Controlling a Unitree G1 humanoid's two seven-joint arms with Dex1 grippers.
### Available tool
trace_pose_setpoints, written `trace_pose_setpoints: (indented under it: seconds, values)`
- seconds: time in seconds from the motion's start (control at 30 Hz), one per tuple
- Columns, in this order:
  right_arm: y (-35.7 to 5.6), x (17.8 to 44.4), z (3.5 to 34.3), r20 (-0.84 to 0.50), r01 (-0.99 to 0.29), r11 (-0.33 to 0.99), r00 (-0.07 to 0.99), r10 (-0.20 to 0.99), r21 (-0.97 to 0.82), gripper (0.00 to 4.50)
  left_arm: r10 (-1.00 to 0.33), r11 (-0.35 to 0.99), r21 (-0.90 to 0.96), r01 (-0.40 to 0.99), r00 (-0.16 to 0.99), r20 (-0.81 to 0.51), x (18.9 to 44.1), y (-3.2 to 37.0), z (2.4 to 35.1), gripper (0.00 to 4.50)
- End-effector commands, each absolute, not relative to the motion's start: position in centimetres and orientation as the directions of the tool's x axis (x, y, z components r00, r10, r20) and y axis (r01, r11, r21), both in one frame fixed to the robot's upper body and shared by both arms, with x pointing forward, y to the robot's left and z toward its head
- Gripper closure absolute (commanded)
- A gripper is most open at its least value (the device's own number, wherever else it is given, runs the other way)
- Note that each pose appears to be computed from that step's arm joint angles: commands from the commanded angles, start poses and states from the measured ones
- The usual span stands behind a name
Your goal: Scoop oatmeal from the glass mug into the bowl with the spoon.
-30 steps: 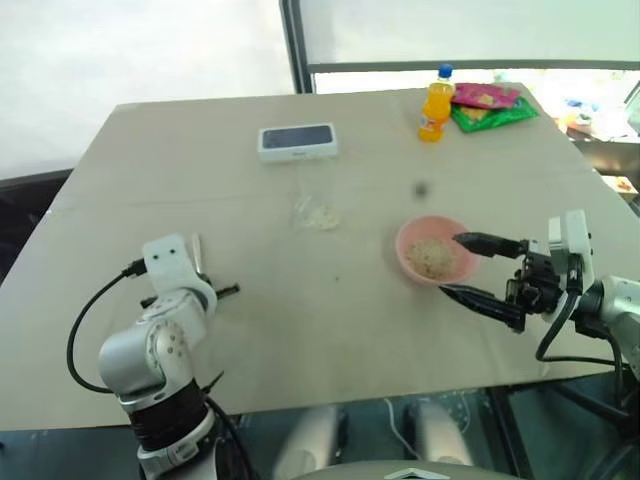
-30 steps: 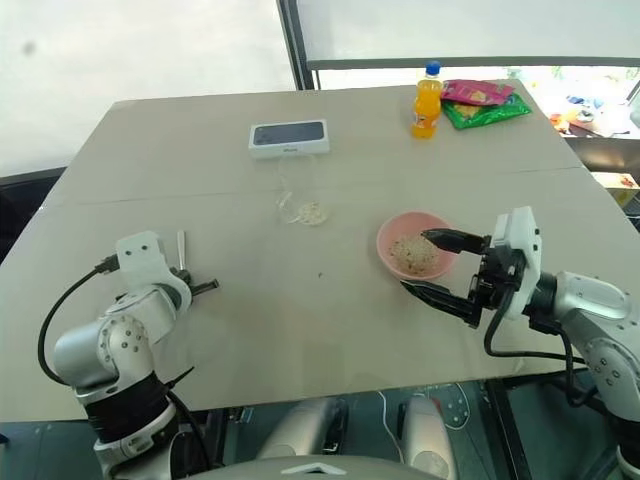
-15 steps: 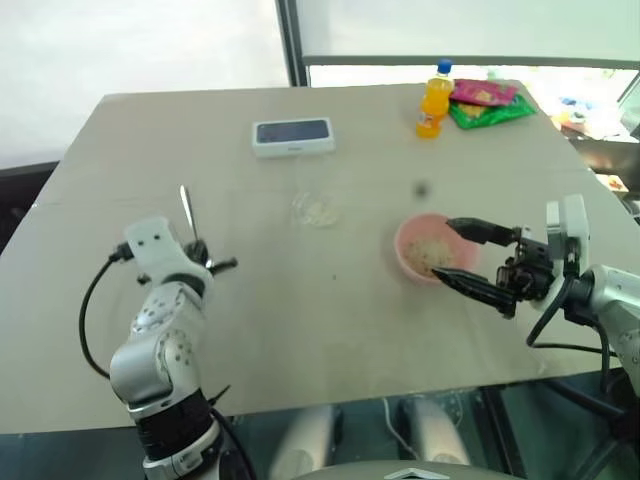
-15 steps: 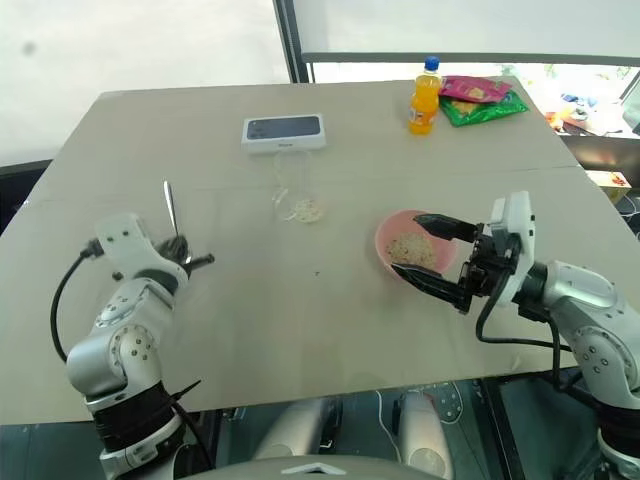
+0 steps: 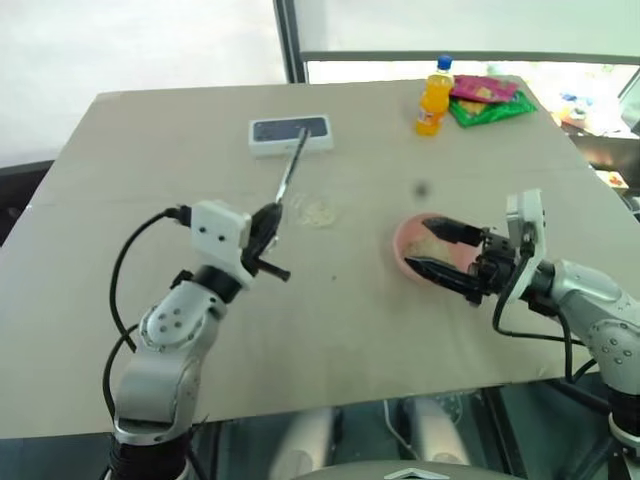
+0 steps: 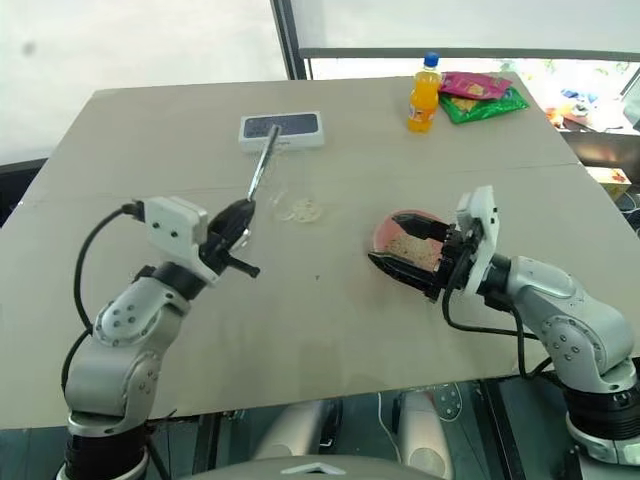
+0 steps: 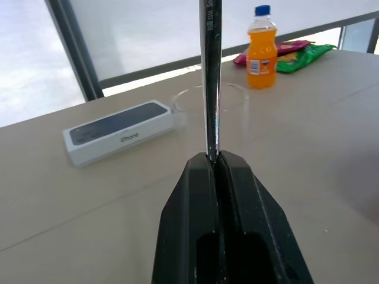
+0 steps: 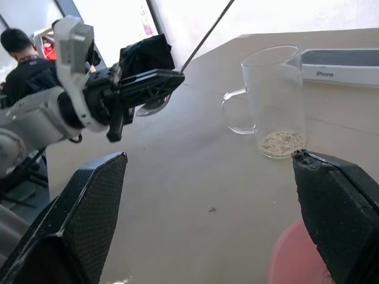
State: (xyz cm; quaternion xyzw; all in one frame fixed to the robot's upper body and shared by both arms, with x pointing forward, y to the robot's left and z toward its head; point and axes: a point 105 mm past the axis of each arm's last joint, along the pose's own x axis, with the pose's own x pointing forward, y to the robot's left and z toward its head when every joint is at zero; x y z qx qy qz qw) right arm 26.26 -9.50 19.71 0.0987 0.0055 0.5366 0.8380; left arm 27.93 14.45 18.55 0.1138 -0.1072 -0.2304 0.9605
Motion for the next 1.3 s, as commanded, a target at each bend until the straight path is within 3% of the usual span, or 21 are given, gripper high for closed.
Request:
trace_pose_setpoints:
  seconds: [0.03,0.17,0.27,0.47,0.63,0.97,1.3]
  values:
    - [-7.9,25.8,20.2,0.105,-0.894,0.376,0.41,0.906,0.244,0.0,-0.59,0.789,0.348,0.506,0.782,0.201,26.3,12.1,19.7,4.47]
    - [-6.6,26.2,19.7,0.081,-0.864,0.365,0.415,0.906,0.347,0.0,-0.685,0.703,0.394,0.592,0.712,0.155,25.6,10.2,18.7,4.47]
    - [-5.7,26.6,20.9,0.152,-0.848,0.316,0.411,0.899,0.425,0.0,-0.751,0.625,0.434,0.648,0.652,0.107,25.0,9.1,17.9,4.47]
    - [-3.6,26.1,22.2,0.209,-0.859,0.253,0.374,0.904,0.445,0.0,-0.77,0.583,0.481,0.655,0.634,0.07,25.1,8.8,17.1,4.47]
    - [-3.5,26.6,22.3,0.215,-0.844,0.286,0.415,0.884,0.453,0.0,-0.768,0.584,0.485,0.651,0.637,0.071,25.2,8.7,16.9,4.47]
    - [-4.4,27.5,22.2,0.205,-0.822,0.33,0.462,0.863,0.463,4.34,-0.76,0.589,0.485,0.647,0.648,0.059,25.2,9.0,16.2,4.5]
    - [-5.5,28.8,22.2,0.194,-0.803,0.391,0.515,0.835,0.449,4.43,-0.75,0.593,0.473,0.652,0.661,0.03,24.9,9.6,15.0,4.5]
